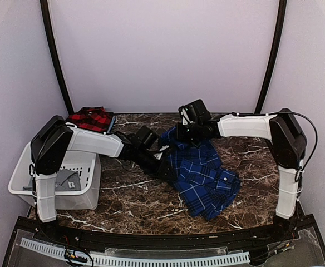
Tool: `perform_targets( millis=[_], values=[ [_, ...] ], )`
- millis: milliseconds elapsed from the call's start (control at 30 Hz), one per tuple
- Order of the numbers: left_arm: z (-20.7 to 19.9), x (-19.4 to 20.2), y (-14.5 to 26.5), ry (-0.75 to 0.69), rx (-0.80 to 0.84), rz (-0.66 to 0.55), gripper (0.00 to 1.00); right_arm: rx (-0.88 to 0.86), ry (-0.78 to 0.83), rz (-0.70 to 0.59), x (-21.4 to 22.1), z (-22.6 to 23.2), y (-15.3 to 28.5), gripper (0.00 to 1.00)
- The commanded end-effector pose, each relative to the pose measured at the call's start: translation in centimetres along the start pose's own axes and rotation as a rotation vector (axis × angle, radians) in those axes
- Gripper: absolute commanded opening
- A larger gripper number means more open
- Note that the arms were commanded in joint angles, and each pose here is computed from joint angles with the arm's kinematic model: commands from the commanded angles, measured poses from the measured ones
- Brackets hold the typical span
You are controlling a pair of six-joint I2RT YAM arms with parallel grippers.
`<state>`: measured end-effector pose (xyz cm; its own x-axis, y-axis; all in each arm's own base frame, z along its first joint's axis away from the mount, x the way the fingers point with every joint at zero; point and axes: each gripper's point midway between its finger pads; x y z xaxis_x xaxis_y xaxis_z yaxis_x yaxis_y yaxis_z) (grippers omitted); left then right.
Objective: Fold and stack the long sleeve shirts
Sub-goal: Flatten out the crumpled shirt at the center of the board.
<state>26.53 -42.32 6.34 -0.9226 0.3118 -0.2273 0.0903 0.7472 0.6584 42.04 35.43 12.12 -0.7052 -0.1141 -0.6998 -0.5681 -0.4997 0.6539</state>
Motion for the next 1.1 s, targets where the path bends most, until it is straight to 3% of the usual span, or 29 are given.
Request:
perform_targets(
  millis=[0, 200, 400, 533, 667, 800, 1067],
  values=[
    [2.4, 2.4, -0.5, 0.019, -0.065, 0.073, 0.35, -0.01, 0.034, -0.061, -4.9, 0.0, -2.1, 0.0],
    [4.6, 3.7, -0.2, 0.039, -0.151, 0.102, 0.31, -0.082, 0.031, -0.1, -9.1, -0.4, -7.3, 0.04],
    [5.2, 3.8, 1.1, 0.043, -0.178, 0.086, 0.29, -0.195, 0.036, -0.107, -11.1, -0.6, -10.0, 0.42],
    [5.4, 3.8, 2.1, 0.035, -0.187, 0.075, 0.29, -0.211, 0.063, -0.117, -12.4, -0.4, -7.9, 0.66],
    [4.0, 3.5, 3.2, -0.002, -0.152, 0.06, 0.29, -0.157, 0.102, -0.115, -13.1, -0.7, -4.2, 0.82],
    [1.8, 2.5, 4.4, -0.054, -0.107, 0.029, 0.31, -0.099, 0.105, -0.086, -11.5, -1.6, -0.5, 0.87],
    [-3.3, -1.6, 5.3, -0.117, 0.009, -0.06, 0.37, -0.055, 0.102, 0.002, -3.6, -2.9, 5.2, 0.85]
  ],
)
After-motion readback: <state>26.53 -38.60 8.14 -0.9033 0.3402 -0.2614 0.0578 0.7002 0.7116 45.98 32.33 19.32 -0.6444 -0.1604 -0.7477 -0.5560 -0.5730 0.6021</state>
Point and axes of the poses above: each gripper's point midway between its finger pads, its own y axis back along the fingers, its own z axis along the line the jaws close on, x = y × z, and after that the axes turned 7 degrees about y, right-handed
